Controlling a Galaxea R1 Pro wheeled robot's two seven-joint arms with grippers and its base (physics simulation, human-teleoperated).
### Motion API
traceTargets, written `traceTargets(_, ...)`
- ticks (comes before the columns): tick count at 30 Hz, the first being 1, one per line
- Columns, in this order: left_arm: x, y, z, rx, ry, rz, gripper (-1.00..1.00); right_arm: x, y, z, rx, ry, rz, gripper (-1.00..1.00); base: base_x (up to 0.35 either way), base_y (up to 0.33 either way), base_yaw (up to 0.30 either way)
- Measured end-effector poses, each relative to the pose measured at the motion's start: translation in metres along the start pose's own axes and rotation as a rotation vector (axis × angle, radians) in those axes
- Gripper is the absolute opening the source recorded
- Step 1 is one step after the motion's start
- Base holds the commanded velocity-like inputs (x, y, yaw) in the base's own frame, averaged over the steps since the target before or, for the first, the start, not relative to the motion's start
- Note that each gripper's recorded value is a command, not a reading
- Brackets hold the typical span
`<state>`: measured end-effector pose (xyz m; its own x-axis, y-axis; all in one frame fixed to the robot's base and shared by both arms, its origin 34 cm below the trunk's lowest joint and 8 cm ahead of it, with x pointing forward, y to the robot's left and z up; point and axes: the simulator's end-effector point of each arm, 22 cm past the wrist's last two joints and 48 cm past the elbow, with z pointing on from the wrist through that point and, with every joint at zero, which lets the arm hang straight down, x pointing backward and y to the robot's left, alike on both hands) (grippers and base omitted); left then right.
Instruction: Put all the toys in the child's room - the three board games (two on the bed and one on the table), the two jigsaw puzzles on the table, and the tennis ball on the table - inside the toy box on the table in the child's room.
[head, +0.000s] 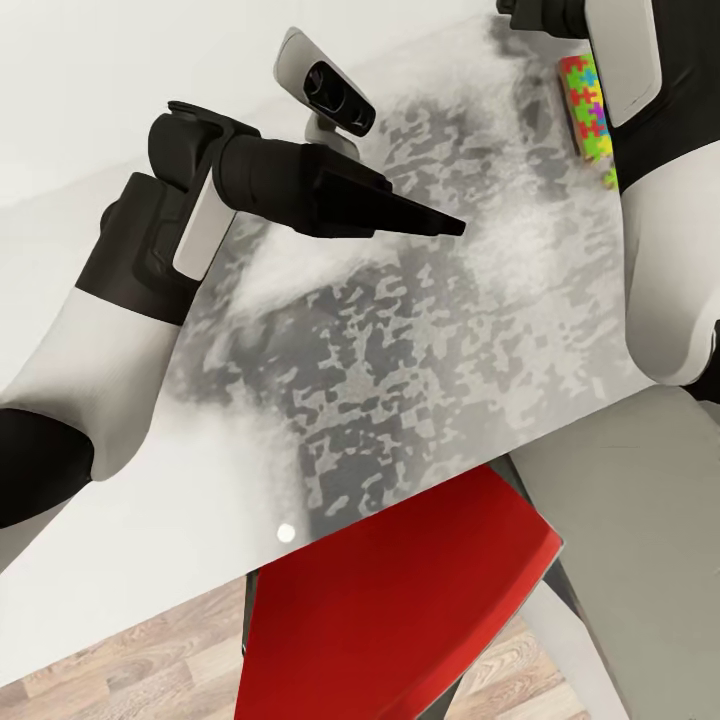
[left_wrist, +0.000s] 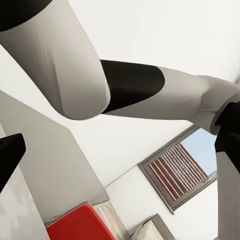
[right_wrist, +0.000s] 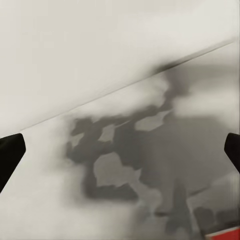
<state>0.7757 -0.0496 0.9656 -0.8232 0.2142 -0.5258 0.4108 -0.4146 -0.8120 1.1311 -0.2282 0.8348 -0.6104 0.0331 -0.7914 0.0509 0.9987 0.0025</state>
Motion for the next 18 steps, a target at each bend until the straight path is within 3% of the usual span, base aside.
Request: traceTargets(18, 0.0002, 0.0000, 0.0002, 0.000, 0.001, 0.000, 1.00, -0.0014, -0.0036, 0.0001, 0.004, -0.005, 0.000, 1.00, 0.000, 0.000, -0.032)
